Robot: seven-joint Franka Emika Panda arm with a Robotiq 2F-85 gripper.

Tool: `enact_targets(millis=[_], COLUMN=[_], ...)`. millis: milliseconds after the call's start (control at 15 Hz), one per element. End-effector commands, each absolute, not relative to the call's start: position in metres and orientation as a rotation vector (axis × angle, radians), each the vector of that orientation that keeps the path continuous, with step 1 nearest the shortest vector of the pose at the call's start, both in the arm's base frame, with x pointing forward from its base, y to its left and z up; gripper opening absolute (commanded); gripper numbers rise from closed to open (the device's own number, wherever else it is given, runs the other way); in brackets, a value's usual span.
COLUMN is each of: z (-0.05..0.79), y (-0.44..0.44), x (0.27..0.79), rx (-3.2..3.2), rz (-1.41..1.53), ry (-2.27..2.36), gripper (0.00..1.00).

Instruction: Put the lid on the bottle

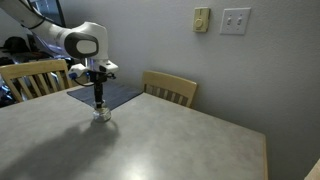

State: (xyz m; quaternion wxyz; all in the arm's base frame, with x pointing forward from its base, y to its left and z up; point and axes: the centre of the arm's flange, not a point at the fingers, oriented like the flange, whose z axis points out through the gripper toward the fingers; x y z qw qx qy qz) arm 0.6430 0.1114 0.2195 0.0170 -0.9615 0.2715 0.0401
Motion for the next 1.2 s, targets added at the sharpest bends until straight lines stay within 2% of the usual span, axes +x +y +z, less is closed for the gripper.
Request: enact_targets(millis=[0,600,1133], z=[0.22,0.215,0.211], y=[0.108,0.104,0.1], x=[0.637,0.636,0.637], rx=[-2.948,-2.963,-2.944], rz=[0.154,0.058,0.09], ry=[0.801,0.927,0.979], gripper=[0.44,0.44,0.44])
